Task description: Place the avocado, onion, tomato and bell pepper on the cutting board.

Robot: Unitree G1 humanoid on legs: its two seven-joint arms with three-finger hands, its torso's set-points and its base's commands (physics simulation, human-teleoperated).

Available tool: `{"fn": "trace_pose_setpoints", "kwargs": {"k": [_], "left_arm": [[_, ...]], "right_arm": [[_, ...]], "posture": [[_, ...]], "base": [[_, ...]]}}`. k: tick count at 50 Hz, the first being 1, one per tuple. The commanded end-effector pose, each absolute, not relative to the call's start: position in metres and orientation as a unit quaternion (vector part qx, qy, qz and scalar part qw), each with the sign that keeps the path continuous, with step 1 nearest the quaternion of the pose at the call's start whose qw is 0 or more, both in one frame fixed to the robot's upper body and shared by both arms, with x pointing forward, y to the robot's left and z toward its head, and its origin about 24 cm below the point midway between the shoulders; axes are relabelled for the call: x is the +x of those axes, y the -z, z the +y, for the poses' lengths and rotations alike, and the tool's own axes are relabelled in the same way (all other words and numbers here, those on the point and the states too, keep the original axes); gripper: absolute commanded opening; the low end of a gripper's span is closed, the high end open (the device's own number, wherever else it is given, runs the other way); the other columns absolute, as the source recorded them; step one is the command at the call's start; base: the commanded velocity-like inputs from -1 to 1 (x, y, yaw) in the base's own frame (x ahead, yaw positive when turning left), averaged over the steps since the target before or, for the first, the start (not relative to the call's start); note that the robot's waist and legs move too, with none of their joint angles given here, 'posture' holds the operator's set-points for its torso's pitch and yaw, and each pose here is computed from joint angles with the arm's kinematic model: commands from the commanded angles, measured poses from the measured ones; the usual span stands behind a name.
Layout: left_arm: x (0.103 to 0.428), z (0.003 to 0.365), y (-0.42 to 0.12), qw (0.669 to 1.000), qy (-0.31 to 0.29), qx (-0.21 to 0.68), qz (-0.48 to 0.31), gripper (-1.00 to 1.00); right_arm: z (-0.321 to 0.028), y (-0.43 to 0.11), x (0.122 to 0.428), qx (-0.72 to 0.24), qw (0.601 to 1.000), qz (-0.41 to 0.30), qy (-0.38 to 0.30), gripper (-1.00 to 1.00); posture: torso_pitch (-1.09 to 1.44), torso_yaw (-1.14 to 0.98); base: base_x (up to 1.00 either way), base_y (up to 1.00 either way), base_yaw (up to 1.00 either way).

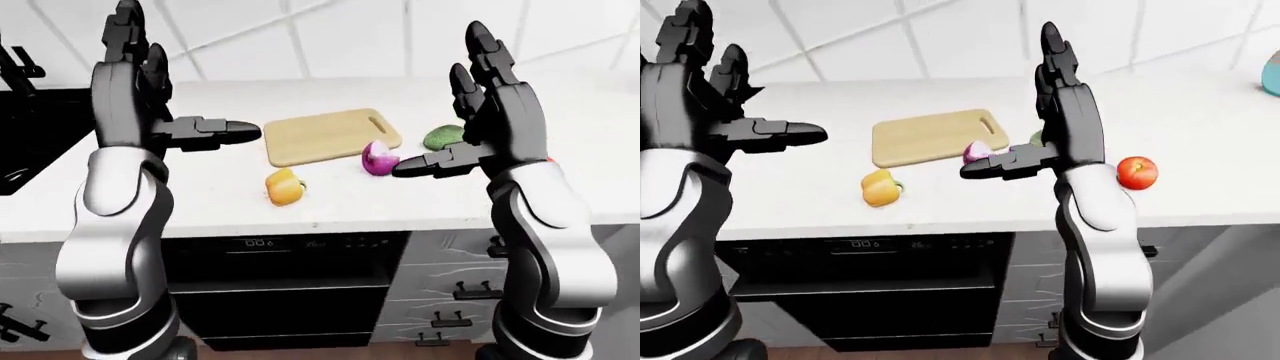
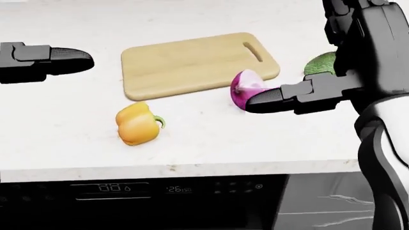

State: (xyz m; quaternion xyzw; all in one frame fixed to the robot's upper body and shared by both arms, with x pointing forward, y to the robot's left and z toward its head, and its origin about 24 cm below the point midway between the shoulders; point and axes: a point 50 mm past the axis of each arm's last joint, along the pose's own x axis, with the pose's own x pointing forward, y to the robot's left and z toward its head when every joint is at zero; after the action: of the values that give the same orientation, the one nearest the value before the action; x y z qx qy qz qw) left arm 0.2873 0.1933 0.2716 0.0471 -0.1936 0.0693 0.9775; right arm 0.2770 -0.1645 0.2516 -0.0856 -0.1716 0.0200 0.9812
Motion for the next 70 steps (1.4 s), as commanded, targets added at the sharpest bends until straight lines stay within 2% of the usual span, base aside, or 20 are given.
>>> {"fn": "trace_pose_setpoints", "kwargs": {"k": [1,70], "left_arm": [[0.2848,0.1904,-0.2793,0.973,-0.062,0.049,-0.216,1.0],[0.2785,0.2,-0.2842,0.971,-0.076,0.058,-0.217,1.0]], "right_arm": [[-0.1665,-0.262,0.2734,-0.088,0.976,-0.201,-0.011,1.0],[-0.1659,-0.2632,0.2682,-0.089,0.974,-0.21,-0.002,1.0]], "posture": [[0.0,0.0],[0.0,0.0]], "base": [[0.26,-0.06,0.0],[0.06,-0.01,0.0]]}}
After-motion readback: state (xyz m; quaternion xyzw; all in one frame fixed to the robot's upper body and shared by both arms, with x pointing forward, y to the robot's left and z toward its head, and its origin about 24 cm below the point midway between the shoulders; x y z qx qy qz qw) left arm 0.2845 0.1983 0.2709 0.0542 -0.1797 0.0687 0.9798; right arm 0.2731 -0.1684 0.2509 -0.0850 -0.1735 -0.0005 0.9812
